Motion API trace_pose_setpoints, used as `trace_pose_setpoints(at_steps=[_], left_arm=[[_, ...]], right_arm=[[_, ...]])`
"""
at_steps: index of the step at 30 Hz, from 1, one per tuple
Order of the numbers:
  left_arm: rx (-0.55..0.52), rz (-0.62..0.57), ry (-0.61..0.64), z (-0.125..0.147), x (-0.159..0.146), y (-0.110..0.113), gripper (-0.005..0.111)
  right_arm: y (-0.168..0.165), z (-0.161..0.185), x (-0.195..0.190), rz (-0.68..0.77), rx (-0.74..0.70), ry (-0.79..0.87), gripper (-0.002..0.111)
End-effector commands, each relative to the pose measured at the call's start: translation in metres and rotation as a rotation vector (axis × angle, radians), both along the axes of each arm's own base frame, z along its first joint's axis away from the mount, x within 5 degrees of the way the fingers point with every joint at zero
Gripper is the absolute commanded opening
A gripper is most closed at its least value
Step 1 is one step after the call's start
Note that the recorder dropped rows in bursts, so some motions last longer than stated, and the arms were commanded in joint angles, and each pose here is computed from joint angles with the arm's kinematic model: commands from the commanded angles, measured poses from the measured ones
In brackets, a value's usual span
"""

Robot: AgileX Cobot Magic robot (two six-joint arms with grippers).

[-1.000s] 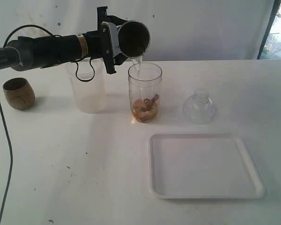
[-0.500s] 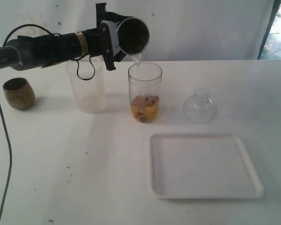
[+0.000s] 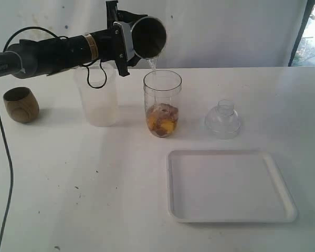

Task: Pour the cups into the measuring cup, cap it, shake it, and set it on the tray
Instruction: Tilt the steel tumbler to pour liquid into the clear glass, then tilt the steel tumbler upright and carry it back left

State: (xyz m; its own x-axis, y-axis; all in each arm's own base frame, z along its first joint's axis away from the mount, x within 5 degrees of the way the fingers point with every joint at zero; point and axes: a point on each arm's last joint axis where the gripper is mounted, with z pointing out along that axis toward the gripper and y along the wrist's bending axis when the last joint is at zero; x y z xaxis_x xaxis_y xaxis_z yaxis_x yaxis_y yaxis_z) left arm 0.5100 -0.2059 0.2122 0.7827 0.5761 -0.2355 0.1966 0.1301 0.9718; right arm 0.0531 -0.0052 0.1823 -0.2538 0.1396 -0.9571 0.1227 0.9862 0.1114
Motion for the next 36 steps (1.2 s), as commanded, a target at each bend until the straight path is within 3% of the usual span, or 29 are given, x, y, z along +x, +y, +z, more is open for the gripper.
trace_pose_setpoints(at_steps=[1,8,13,21,26,28,33,36], left_arm=[[-0.024,0.004,-0.055,0.02,-0.004,-0.008,0.0],[-0.103,0.004,0.042,0.02,-0.004,-0.008,0.0],[-0.247,-0.001,0.238,0.02,-0.004,-0.008,0.0],[-0.58,-0.009,0.695,0.02,-0.003,-0.006,0.0],[-0.815,-0.02,0.996,0.021,0.003,0.016,0.0],[-0.821,-0.068,1.042,0.026,0.002,0.026,0.0],[-0.632,0.047,1.113,0.057,-0.013,0.035,0.0],[-0.591,0.063,1.131,0.086,-0.025,0.042,0.0]], right_arm=[[0.0,-0.001,0.0,0.001,0.001,-0.008,0.0],[0.0,-0.001,0.0,0.001,0.001,-0.008,0.0],[0.0,-0.001,0.0,0.001,0.001,-0.008,0.0],[0.0,-0.001,0.0,0.001,0.001,-0.008,0.0],[0.0,-0.001,0.0,0.001,0.001,-0.008,0.0],[0.0,-0.001,0.0,0.001,0.001,-0.008,0.0],[0.0,-0.001,0.0,0.001,0.001,-0.008,0.0],[0.0,-0.001,0.0,0.001,0.001,-0.008,0.0]])
